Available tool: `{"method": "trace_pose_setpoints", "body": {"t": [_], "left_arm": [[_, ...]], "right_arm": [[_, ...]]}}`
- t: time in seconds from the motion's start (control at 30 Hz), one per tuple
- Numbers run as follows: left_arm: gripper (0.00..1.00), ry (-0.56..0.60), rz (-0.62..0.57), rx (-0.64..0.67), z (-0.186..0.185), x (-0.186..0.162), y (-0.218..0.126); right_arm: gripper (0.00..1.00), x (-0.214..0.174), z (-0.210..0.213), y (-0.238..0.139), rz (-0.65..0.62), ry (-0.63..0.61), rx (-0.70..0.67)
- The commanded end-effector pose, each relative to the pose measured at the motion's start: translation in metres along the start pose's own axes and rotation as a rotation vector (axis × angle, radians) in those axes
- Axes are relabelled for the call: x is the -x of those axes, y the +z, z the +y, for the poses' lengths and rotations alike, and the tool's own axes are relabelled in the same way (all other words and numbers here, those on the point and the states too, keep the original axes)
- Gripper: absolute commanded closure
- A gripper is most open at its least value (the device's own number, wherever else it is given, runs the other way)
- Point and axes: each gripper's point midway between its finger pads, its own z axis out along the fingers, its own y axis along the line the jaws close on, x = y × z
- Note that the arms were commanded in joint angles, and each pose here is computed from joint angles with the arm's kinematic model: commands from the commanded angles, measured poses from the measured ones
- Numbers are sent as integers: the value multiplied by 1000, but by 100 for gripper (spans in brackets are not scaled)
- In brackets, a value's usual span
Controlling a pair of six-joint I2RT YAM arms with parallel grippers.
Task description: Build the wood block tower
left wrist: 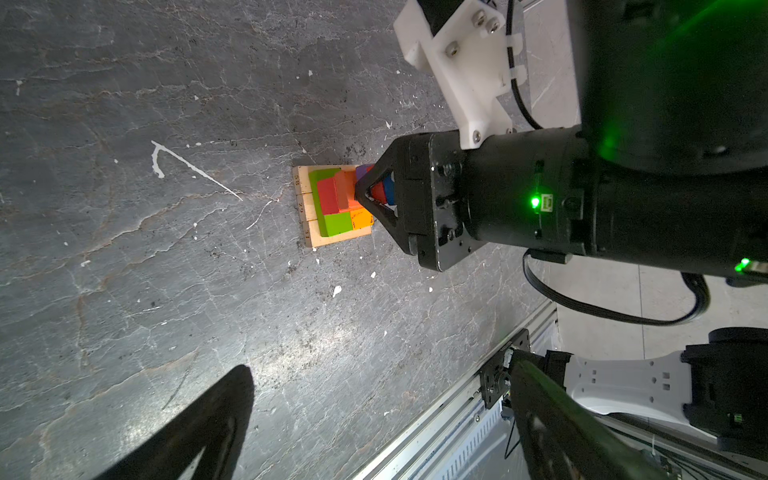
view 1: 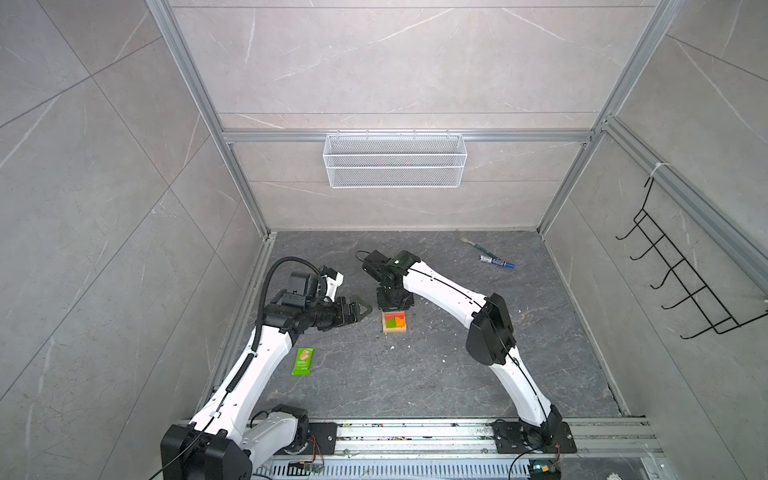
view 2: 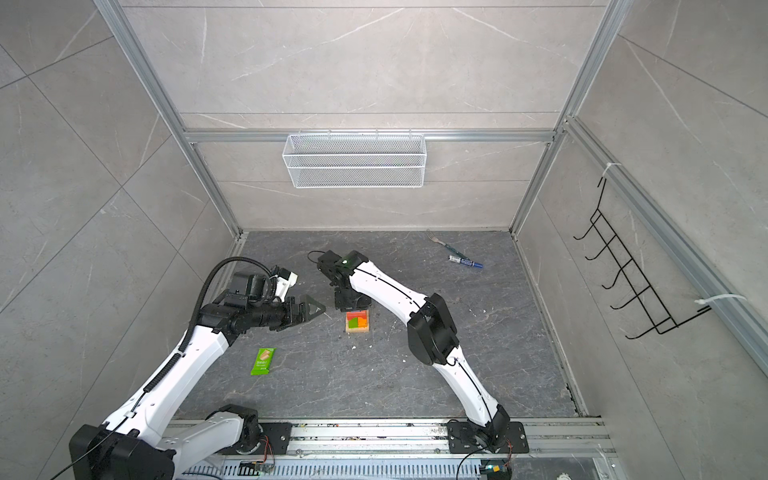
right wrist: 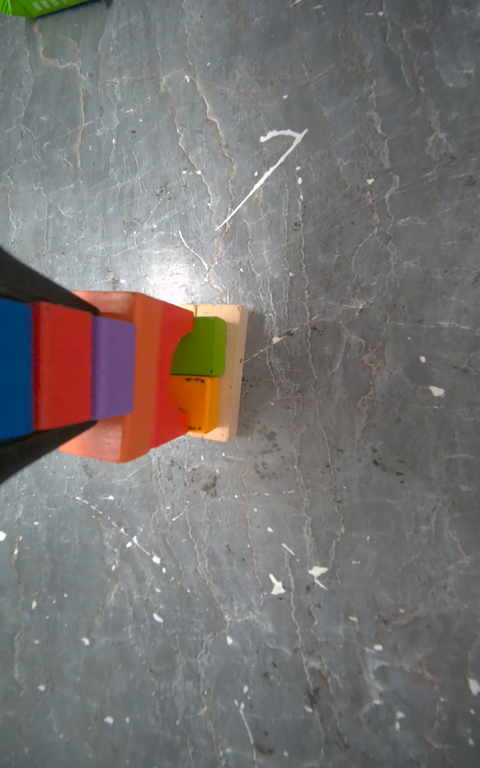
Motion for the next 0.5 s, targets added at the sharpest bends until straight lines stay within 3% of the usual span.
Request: {"method": "trace_pose_setpoints", "body": {"t": [0.0,0.47], "left_arm": [[2,17,-21,-49,-11,5,-4],[2,18,-21,-48,-11,5,-4]], "right_arm": [[94,1,-7,-2,3,19,-27],[97,1,-8,-4,-1,23,-31]]}}
